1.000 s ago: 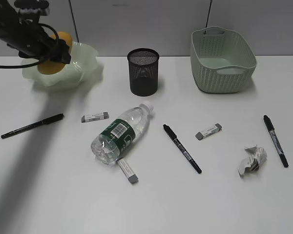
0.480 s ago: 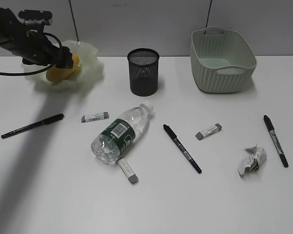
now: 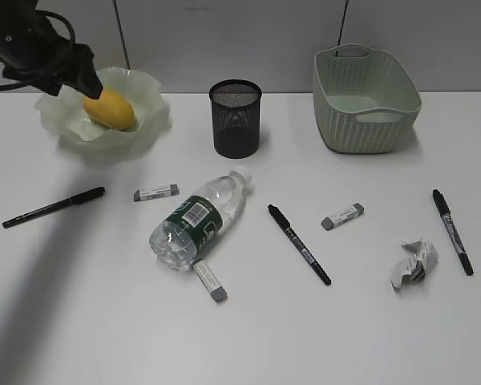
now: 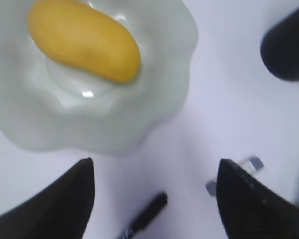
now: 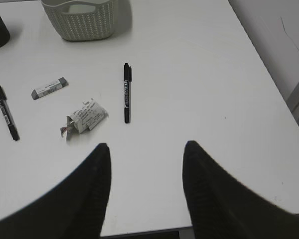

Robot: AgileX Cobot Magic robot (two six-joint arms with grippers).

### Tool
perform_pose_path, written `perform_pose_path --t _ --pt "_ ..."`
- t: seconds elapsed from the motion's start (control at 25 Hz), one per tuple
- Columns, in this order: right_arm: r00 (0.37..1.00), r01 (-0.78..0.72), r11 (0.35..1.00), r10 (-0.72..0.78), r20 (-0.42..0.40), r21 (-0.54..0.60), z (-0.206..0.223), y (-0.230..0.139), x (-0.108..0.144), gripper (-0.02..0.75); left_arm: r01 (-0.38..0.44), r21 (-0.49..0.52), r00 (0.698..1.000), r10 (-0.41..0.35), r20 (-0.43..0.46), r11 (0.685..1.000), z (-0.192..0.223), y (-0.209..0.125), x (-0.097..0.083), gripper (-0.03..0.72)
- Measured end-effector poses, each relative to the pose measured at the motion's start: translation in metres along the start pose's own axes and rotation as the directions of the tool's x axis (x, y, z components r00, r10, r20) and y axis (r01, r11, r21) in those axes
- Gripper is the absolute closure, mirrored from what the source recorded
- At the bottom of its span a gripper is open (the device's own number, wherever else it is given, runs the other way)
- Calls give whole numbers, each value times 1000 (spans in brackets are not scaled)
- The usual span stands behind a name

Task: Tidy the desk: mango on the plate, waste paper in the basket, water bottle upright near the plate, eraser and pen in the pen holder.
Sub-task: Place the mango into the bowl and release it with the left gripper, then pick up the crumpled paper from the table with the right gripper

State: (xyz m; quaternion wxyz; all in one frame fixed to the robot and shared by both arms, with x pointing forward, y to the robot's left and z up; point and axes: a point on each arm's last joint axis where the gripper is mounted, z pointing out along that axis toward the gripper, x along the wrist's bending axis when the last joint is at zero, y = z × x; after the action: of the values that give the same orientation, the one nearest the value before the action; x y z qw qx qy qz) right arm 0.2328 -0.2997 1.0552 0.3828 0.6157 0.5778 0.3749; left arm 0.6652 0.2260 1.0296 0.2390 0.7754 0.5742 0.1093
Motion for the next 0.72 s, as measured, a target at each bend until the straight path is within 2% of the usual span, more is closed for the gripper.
perform_pose_path --t 0.12,0.28,0.52,0.64,0.72 --pt "1000 0 1000 0 0 0 0 0 0 356 2 111 999 -6 37 994 -22 -10 -7 153" --pt "1000 0 1000 0 0 0 0 0 0 356 33 219 997 -48 61 975 -47 -21 -15 164" --pt "1000 0 1000 0 0 0 0 0 0 356 45 202 998 -55 44 978 -87 -37 -23 190" --pt "1000 0 1000 0 0 0 0 0 0 356 48 199 998 -56 38 979 -110 -62 -30 206" --pt "1000 -1 1000 1 -1 0 0 0 0 356 51 161 998 -57 31 986 -130 -81 -35 214"
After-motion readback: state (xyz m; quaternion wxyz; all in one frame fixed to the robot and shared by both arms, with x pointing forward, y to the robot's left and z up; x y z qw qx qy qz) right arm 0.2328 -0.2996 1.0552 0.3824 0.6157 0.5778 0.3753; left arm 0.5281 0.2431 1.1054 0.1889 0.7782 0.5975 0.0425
